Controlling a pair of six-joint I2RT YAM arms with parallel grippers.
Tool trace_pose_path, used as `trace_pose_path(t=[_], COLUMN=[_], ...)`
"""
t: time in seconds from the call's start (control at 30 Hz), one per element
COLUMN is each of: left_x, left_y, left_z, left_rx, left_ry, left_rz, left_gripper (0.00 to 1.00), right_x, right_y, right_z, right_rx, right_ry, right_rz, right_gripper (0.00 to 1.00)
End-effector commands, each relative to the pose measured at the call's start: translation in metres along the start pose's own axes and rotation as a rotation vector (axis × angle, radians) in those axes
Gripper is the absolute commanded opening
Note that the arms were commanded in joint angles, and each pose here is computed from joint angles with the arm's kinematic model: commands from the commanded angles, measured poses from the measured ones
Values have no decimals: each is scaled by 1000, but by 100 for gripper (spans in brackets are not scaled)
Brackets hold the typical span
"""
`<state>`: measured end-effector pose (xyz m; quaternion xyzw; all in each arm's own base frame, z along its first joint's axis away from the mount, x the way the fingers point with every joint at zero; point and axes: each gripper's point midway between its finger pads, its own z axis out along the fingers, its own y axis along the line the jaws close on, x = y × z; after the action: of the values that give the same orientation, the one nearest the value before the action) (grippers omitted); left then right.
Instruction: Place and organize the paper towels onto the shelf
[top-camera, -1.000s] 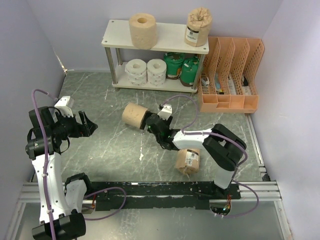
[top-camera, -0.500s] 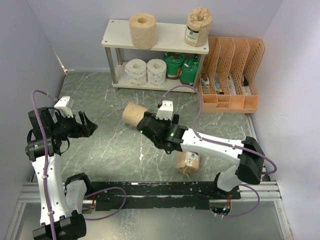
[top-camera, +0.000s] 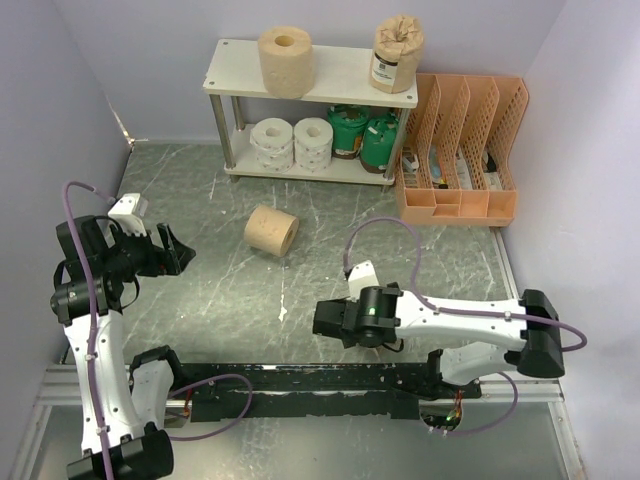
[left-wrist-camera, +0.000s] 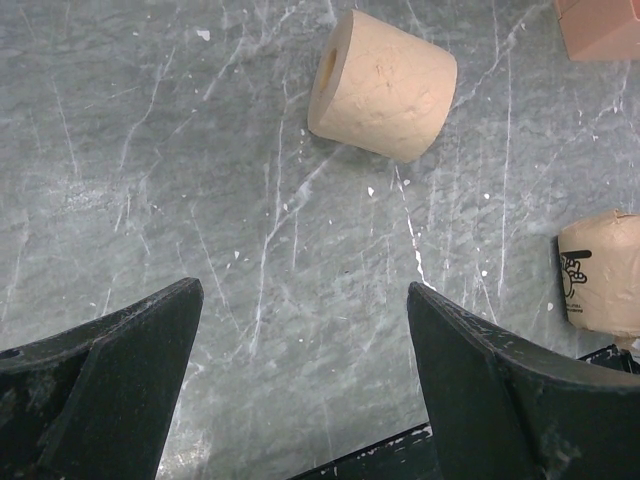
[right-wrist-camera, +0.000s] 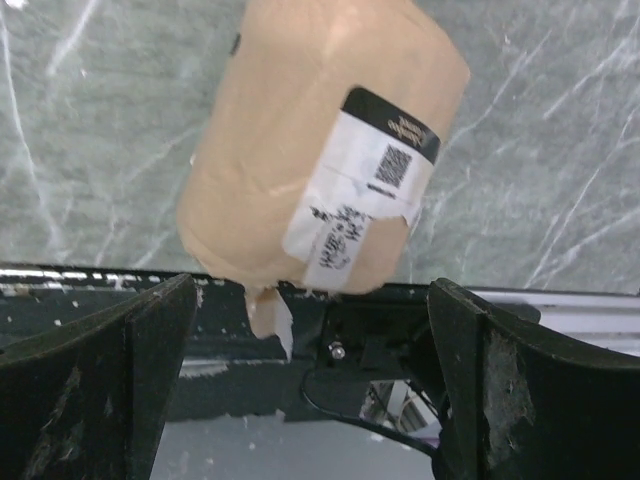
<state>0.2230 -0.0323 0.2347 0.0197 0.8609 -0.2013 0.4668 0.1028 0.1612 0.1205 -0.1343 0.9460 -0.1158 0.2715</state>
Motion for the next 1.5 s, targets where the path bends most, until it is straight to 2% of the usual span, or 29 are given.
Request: trace_pose_path(t=[0.0,0.17,0.3,0.43,0.5,0.7,0.73,0.77,0.83,0.87,1.0,1.17,1.47], left_x=[-1,-3,-3,-3,-3,-3,-3,-3,-3,-3,-3,-3,-3], left_y=[-5,-6,-7,-7,-6,-6,-6,-6,-6,-6,-6,-6,-6], left_z=[-4,-7,-8,-8,-8,-8,-8,-8,-9,-9,-9,-9,-9], left_rx=[18,12,7,6,5,4,5,5,3,3,1,1,-1], left_ry=[-25,-38,-45,-46,-46,-46,-46,-45,-47,-47,-49,-48,-48], left_rz=[22,30,34,34,34,33,34,33,34,34,35,33,32], left_gripper=[95,95,95,95,95,95,95,95,95,95,95,95,95], right_x=[18,26,35,31,31,14,9,5,-3,-7,-24,-63,-151], right_y=[-14,-28,-33,-29,-28,13,18,21,25,27,41,54,33], right_z=[-7,8,26,34,36,45,46,48,53,56,54,22,-47], right_rx=[-24,48,171,237,259,154,146,141,131,122,24,-140,-494], right_ry=[60,49,85,77,78,14,-4,-20,-46,-56,-120,-249,-459], right_rz=[-12,-88,-195,-222,-214,-153,-149,-145,-124,-108,-40,117,564], right_gripper=[100,100,100,100,95,63,55,43,11,0,0,0,0])
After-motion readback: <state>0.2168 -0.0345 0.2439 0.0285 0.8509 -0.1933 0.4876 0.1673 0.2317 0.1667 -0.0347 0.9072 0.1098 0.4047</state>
